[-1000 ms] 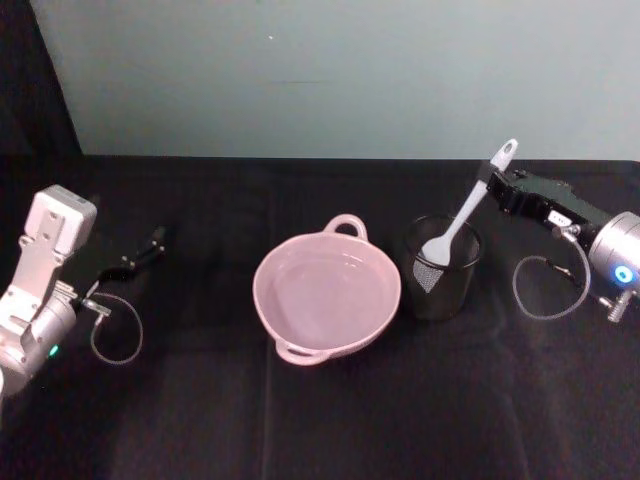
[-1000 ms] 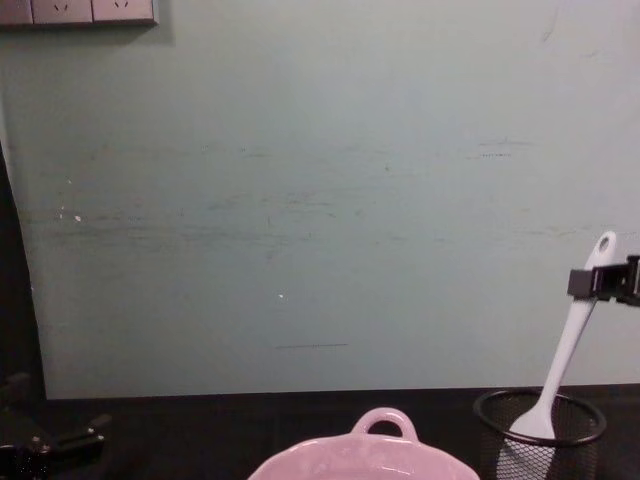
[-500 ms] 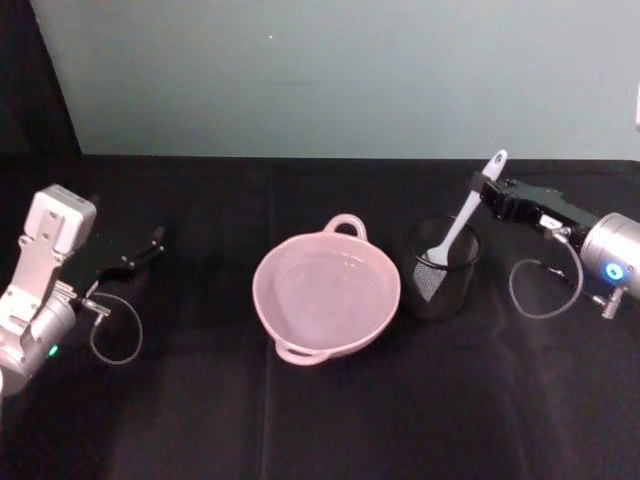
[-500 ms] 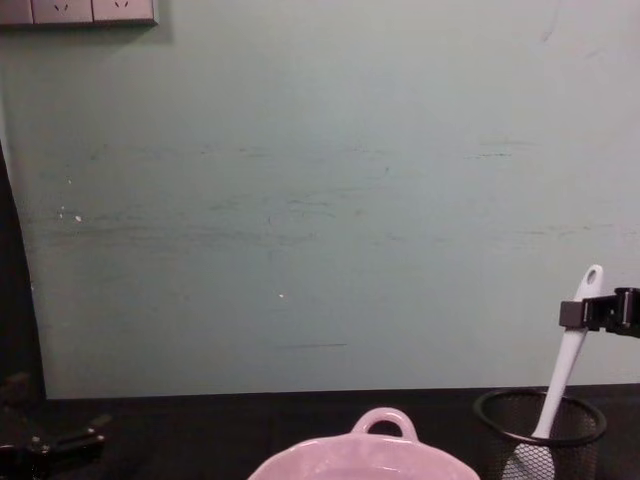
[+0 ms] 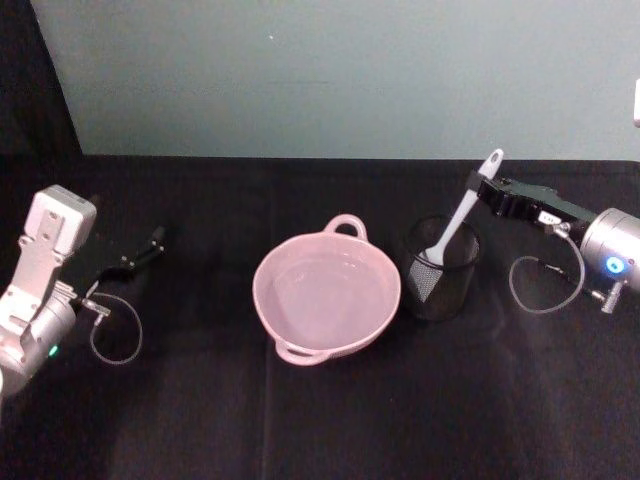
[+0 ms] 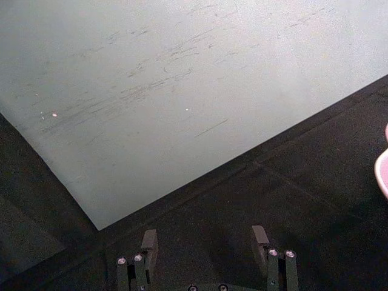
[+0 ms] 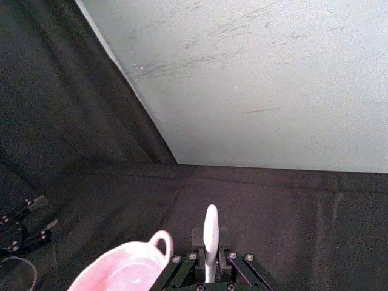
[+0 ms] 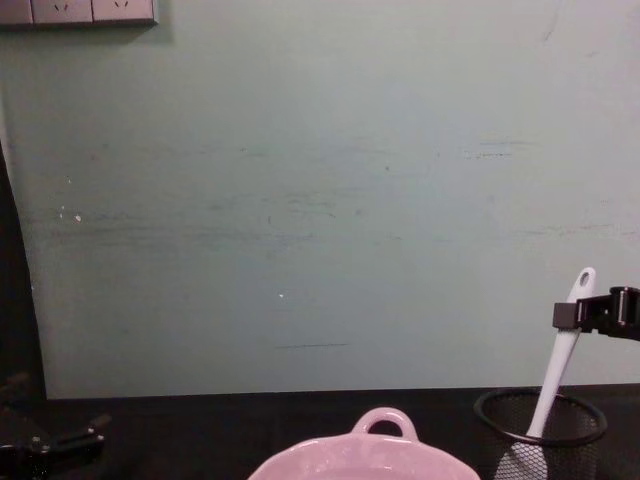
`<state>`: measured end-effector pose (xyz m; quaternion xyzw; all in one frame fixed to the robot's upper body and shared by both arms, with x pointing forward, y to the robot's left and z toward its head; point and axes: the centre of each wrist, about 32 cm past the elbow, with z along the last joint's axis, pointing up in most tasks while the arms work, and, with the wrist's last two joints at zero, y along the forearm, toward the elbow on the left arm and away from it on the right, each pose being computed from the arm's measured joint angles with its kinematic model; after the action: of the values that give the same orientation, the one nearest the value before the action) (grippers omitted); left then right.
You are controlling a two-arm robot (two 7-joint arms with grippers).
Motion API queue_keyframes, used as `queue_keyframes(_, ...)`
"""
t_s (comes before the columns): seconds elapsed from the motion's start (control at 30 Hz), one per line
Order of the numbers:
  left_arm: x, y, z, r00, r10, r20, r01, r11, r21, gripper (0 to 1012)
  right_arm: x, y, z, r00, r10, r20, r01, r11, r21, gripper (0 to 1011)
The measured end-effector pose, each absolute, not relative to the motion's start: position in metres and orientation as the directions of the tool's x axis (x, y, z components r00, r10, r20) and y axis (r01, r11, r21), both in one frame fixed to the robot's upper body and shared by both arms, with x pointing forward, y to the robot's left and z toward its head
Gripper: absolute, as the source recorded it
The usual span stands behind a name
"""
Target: Use the one hand to pick up the spoon and stir the clear water in the bowl.
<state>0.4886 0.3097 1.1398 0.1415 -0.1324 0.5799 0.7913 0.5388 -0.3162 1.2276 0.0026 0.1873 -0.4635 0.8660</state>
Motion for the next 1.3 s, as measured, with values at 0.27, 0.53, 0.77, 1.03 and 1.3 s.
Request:
queue_keyframes(0.27,0.4886,0.3097,1.1398,0.292,0.88,0.374,-0.955,0.287,0.07,1011,0.5394,-0.3164,1.2267,0.508,-0.794,-0.335,0.795,0.581,-0.173,125)
queue_keyframes(0.53,0.4886,0.3097,1.1398,0.292,0.88,0.374,-0.955,0.287,0.07,1011,0.5403,-0.3146,1.2222,0.507,-0.793,-0.338,0.792,0.584,-0.18,125)
queue_keyframes(0.77,0.4886,0.3097,1.1398,0.292,0.88,0.374,-0.955,0.287,0.07,1011,0.5401,-0.3145,1.2209,0.501,-0.796,-0.341,0.795,0.578,-0.181,125)
queue_keyframes(1.03,0.4886,0.3097,1.1398,0.292,0.88,0.374,-0.955,0.287,0.07,1011,0.54,-0.3145,1.2207,0.5,-0.796,-0.341,0.795,0.578,-0.183,125)
queue_keyframes(1.3,0.4886,0.3097,1.1398,0.292,0.88,0.374,-0.955,0.287,0.07,1011,0.5384,-0.3143,1.2216,0.51,-0.8,-0.317,0.796,0.578,-0.179,125)
